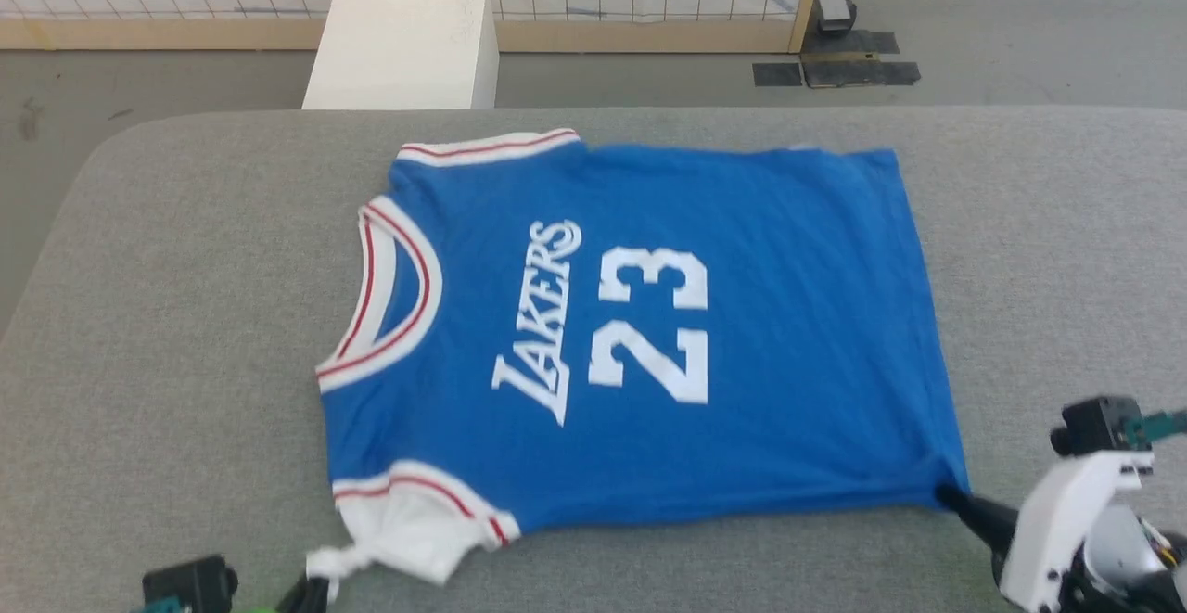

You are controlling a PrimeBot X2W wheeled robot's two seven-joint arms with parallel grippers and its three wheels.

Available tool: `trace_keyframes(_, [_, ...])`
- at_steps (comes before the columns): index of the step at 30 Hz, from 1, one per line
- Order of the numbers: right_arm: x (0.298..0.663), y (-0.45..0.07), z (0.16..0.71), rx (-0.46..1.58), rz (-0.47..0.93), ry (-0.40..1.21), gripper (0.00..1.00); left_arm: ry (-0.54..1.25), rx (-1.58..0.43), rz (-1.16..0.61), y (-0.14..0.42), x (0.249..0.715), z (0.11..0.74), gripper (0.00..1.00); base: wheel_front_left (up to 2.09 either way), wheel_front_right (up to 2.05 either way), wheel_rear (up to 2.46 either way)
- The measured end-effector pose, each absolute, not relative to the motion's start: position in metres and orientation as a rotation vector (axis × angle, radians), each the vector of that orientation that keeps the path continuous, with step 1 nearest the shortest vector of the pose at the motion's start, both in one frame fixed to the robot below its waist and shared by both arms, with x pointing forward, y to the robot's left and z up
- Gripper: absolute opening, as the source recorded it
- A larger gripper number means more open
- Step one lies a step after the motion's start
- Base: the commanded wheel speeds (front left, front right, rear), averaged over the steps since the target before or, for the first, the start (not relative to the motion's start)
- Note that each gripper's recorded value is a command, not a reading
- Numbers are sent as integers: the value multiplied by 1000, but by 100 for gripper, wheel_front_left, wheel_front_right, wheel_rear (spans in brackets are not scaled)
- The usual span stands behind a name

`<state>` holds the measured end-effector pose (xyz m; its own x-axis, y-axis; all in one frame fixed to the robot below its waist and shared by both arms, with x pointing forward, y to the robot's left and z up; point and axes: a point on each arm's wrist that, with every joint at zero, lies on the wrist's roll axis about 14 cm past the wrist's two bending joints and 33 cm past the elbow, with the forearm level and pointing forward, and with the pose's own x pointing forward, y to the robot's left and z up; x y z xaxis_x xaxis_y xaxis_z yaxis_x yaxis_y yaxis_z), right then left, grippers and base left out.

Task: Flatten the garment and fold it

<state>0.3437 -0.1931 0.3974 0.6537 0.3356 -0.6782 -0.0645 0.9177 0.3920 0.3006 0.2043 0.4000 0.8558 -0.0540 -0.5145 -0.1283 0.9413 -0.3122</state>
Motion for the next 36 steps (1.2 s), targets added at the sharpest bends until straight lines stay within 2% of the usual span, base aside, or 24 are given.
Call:
trace_keyframes(9, [304, -202, 388, 347, 213, 970, 0, 705, -416, 68, 200, 261, 393, 0, 0, 0, 0])
trace_keyframes(16, [312, -198, 402, 331, 212, 928, 0, 643, -390, 58, 204, 274, 409, 0, 0, 0, 0])
trace_keyframes(27, [370, -191, 433, 252, 246, 819, 0, 474, -245, -72, 204, 350, 448, 0, 0, 0, 0])
trace_keyframes(36, [407, -186, 421, 180, 261, 889, 0, 443, -159, -161, 199, 414, 450, 0, 0, 0, 0])
